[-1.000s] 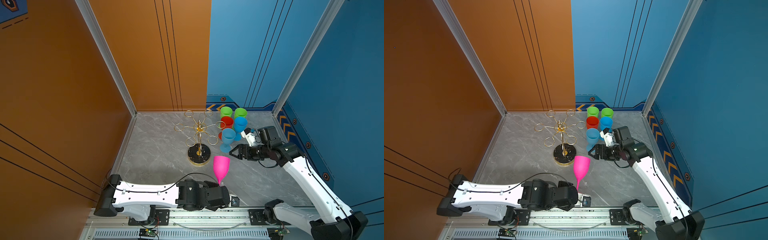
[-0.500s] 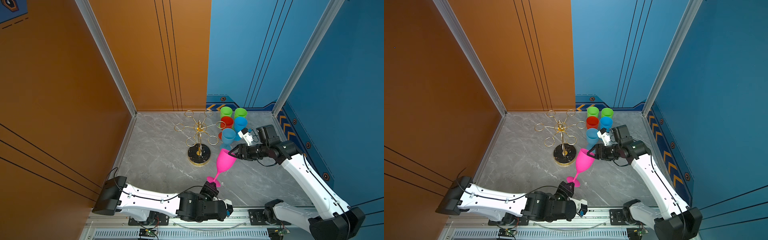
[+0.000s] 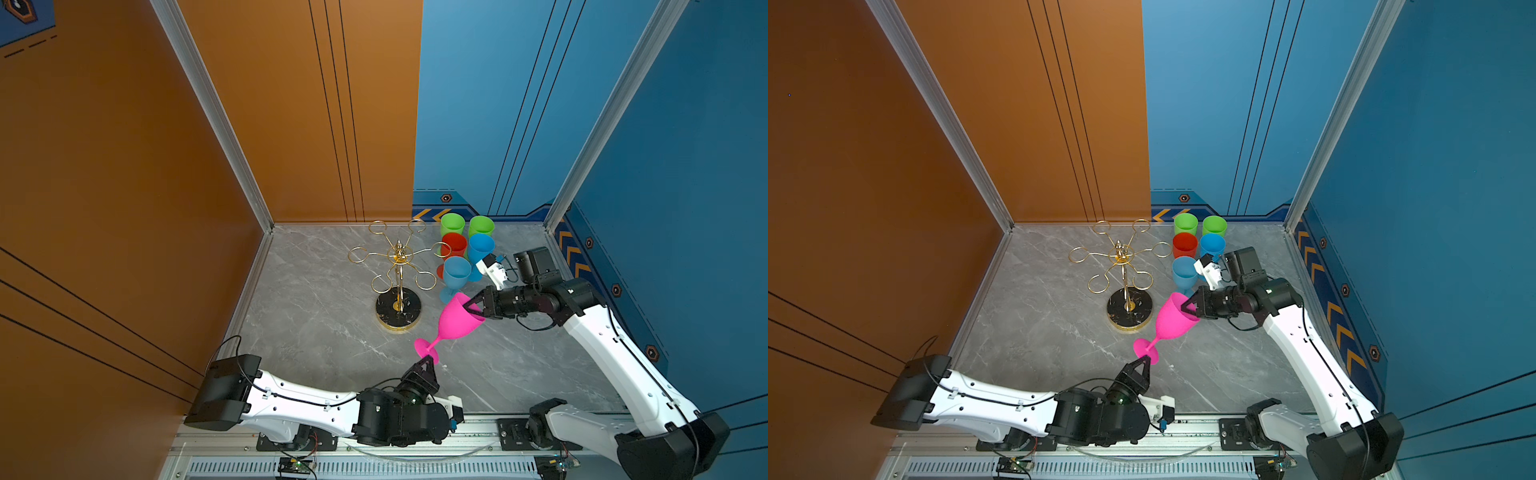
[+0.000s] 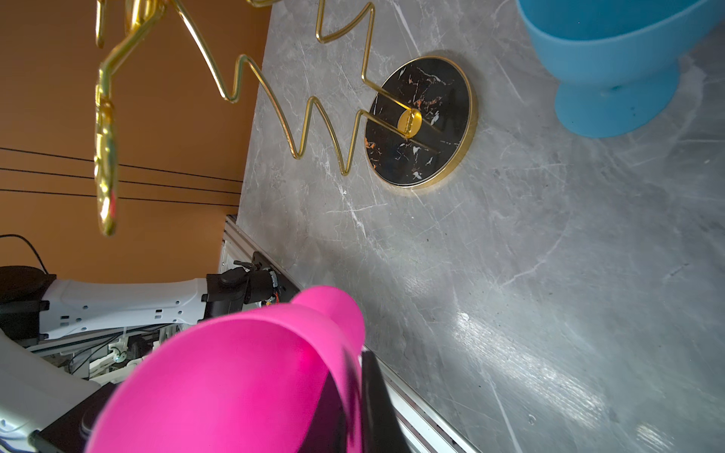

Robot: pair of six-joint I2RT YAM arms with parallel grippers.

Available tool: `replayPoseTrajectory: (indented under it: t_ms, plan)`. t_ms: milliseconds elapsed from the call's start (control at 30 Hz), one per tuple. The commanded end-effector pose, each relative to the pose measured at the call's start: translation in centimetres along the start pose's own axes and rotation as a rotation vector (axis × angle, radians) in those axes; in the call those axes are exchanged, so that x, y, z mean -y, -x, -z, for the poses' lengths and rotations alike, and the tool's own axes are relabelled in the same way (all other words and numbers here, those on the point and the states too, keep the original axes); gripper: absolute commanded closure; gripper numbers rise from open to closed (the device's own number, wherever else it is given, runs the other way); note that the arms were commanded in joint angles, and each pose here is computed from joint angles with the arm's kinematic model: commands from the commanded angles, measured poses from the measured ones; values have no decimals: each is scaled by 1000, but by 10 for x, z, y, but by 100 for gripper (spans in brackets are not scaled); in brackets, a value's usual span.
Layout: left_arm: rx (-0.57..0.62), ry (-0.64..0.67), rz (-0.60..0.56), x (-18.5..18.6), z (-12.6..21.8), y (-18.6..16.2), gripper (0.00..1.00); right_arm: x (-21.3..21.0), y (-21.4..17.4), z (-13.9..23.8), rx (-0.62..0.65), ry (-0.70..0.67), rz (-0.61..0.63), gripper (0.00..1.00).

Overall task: Take the wine glass off the wine glass rack
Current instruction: 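Stand the pink glass beside the blue glasses with the right gripper while the left withdraws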

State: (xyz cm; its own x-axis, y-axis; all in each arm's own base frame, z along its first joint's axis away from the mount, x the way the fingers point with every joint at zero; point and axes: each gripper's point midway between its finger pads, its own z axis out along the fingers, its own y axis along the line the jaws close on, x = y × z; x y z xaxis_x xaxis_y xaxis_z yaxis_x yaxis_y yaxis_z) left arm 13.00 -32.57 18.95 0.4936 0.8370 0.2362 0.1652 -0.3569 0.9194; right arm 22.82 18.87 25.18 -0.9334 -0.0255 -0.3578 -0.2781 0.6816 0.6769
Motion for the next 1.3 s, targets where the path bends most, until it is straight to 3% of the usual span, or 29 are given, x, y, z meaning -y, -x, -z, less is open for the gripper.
replayPoseTrajectory:
  t_ms: [0, 133, 200, 367, 600, 867, 1000, 1267]
  plan:
    - [-3, 63, 127, -20, 4, -1, 81, -3, -2, 5, -15, -18, 13, 99]
    - [23, 63, 210, -22, 8, -1, 60, 6, 2, 13, 10, -102, 41, 100]
    - [30, 62, 262, -22, 10, -3, 39, 15, 3, 19, 28, -170, 57, 100]
    - [36, 49, 576, -29, 16, -13, 21, 46, 3, 36, 54, -383, 89, 100]
    - [-47, 43, 962, -27, 25, -53, 12, 93, 15, 58, 86, -678, 95, 100]
    - [-124, 51, 1321, -10, 28, -110, 0, 142, 40, 68, 74, -953, 72, 100]
    - [-200, 70, 1502, 3, 32, -158, 1, 147, 61, 66, 104, -974, 57, 100]
    - [-360, 192, 1731, 31, 52, -244, 2, 177, 101, 52, 140, -997, 18, 100]
